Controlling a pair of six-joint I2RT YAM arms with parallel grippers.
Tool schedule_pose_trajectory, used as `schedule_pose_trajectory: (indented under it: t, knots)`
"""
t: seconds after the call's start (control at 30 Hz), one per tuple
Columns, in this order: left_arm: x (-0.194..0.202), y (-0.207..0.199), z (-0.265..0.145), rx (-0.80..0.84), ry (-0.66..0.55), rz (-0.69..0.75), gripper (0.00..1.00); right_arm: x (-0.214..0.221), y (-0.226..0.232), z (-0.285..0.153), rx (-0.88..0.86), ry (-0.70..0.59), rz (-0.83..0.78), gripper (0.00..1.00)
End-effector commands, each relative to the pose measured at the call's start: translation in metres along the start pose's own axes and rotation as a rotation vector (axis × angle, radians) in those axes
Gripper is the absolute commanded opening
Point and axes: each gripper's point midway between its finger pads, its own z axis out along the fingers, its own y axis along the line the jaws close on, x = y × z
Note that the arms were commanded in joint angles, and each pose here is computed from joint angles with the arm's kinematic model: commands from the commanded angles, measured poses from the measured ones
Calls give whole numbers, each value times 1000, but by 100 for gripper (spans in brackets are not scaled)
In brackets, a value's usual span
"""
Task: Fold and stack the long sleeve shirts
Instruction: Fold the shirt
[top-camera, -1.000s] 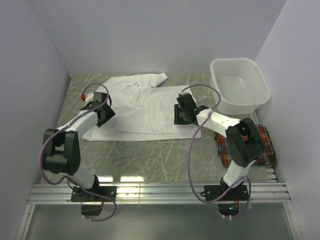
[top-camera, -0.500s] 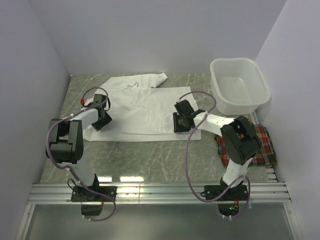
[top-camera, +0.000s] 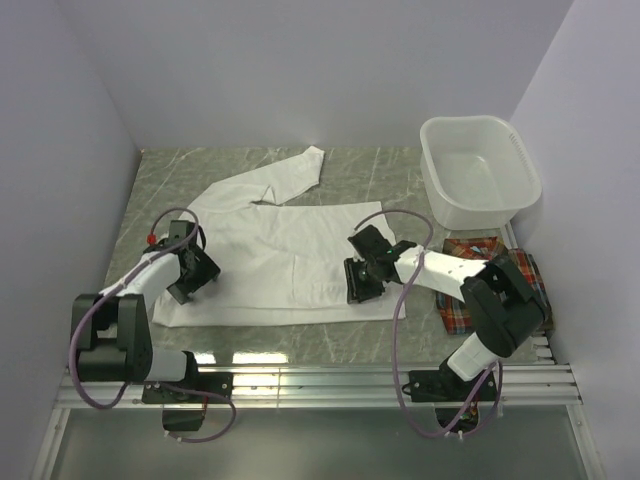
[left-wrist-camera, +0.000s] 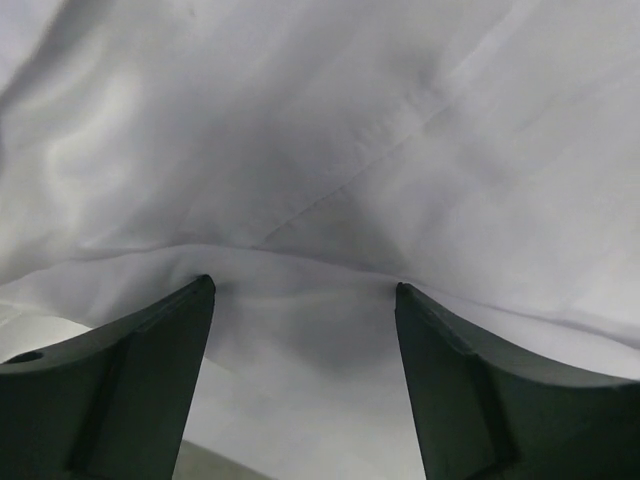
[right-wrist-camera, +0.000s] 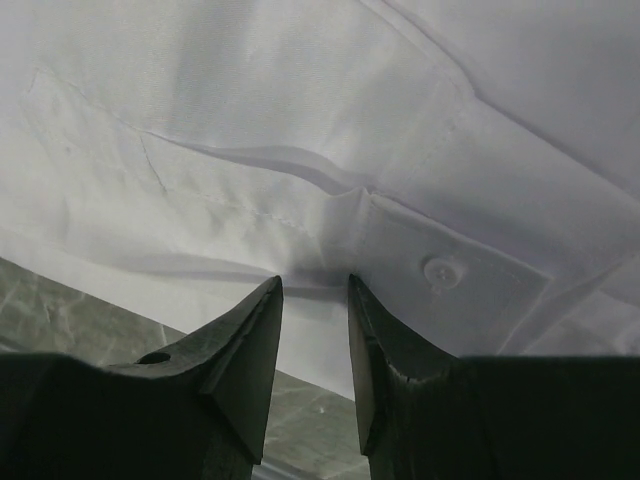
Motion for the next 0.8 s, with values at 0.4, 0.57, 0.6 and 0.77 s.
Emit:
schedule_pose_trajectory:
  t: [0.4,0.57,0.6,0.77]
  knots:
    - [-77,-26,-68,153,-188,12,93,-7,-10,-67,110,33,-145,45]
    - [-140,-55,-60,142,-311,41,93,-92,-8,-90,58,-186,-54,53]
    - [-147,-58,-55,133,-323,52,93,-111,-22,-92,61,-221,4,54]
    - [-181,-90,-17,146,-324,108,93,-169,-67,-97,157,-324,127,61]
